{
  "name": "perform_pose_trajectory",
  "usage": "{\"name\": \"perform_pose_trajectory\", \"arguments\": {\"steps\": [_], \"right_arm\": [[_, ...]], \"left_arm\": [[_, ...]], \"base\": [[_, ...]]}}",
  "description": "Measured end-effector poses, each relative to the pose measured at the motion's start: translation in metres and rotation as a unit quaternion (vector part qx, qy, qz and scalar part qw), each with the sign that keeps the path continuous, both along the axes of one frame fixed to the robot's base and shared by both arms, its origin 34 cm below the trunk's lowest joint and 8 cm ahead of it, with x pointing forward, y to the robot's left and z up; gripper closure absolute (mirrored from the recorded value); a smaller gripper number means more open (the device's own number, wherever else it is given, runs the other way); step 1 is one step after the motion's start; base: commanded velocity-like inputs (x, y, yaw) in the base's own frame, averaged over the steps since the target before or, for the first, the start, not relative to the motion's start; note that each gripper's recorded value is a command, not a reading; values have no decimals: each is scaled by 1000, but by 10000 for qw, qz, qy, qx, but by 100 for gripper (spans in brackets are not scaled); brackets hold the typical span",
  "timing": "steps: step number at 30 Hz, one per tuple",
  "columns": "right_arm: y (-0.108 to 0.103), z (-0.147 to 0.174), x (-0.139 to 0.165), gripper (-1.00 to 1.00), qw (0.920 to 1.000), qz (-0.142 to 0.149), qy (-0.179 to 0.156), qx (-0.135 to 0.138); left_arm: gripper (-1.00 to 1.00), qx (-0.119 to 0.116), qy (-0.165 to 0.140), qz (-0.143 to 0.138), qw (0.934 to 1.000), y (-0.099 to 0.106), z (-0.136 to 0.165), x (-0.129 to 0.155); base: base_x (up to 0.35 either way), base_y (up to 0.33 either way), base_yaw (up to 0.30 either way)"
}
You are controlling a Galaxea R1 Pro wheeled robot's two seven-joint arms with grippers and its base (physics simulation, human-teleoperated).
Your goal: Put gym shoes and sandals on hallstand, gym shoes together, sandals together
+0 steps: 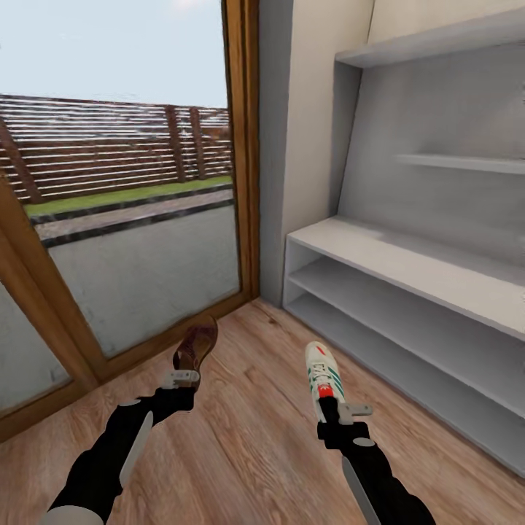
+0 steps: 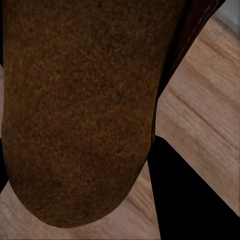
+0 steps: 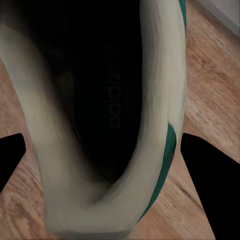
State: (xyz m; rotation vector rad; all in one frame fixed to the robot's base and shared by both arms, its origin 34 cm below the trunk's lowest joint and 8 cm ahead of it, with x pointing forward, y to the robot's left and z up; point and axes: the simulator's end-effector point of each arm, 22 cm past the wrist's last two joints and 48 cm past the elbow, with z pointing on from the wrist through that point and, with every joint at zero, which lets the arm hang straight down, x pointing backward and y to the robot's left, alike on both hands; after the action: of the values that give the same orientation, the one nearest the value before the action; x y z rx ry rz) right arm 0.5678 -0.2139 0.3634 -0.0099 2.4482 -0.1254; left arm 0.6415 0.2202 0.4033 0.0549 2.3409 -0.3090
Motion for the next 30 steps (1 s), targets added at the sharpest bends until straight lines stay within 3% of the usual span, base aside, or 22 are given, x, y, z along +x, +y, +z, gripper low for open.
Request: {"name": "perform_pose_trajectory", "arguments": {"steps": [10, 30], "right_arm": [[0, 0, 0, 100, 10000, 0, 2, 0], [0, 0, 0, 100, 10000, -1, 3, 1]], "left_arm": [[100, -3, -2, 1, 10000, 0, 0, 0], [100, -4, 1, 6, 10000, 0, 0, 0]], "base": [[134, 215, -266], [3, 23, -266]]}}
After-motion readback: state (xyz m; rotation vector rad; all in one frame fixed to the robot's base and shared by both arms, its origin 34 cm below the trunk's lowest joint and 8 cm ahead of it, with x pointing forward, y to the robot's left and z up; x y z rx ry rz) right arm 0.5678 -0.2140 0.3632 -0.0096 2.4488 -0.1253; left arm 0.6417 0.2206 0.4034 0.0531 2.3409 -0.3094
